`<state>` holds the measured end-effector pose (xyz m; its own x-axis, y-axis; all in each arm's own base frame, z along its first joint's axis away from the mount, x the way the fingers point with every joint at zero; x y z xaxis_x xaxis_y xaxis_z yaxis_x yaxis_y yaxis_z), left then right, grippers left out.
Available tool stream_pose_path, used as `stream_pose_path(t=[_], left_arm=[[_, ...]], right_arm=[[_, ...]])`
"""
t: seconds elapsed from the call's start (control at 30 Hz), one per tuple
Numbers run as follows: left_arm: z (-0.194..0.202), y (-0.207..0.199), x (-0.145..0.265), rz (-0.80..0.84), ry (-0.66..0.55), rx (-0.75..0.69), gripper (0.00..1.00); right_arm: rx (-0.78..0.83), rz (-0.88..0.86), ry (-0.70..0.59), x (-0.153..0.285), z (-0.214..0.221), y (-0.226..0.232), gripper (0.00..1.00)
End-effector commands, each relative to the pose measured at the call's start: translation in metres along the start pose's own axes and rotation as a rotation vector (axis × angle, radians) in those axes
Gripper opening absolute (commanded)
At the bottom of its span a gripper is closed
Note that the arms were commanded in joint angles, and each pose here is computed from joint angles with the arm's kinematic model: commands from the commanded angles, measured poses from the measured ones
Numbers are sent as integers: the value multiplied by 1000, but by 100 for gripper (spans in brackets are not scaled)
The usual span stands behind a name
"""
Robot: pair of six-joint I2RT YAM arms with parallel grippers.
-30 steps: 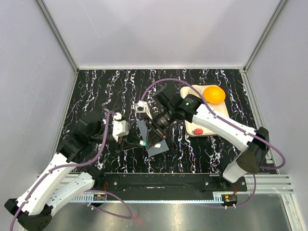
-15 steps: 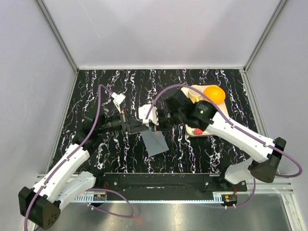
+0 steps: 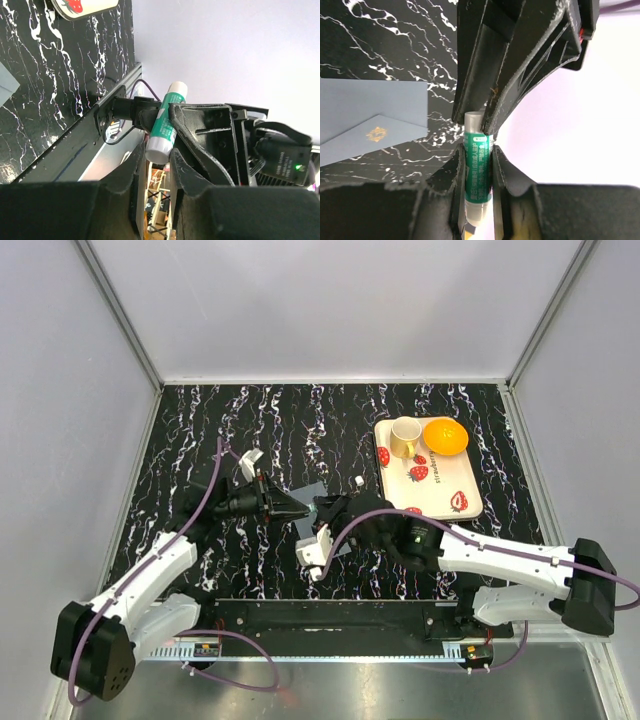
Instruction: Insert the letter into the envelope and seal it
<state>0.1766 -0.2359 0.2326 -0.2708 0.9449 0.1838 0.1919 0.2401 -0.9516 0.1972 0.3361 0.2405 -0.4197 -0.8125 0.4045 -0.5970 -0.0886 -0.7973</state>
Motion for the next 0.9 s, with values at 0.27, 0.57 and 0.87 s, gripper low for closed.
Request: stream_pose_path(t=[0.27,0.57,0.87], left_arm=[[-36,5,29,27,-110,-201,51],[-35,-55,87,6,-84,-1453,70],[26,-79,86,348,-89,-2159,67]], right_arm=[[-321,156,0,43,-24,-75,0],[-1073,-414,-7,67,-12,-12,0],[-1514,-1030,-174,80,-76,16,0]])
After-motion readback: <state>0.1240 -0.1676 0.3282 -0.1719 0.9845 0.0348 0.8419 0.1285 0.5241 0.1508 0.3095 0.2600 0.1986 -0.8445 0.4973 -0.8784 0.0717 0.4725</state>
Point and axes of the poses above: each gripper's point midway between its finger pads, its own x axis back along the fingers, its own y axis along the line the jaws close on, z = x × y, the point moved 1 cm from there along x, back along the fingers, and after that the axes turned 11 degrees about -x, right-handed, at the moved point
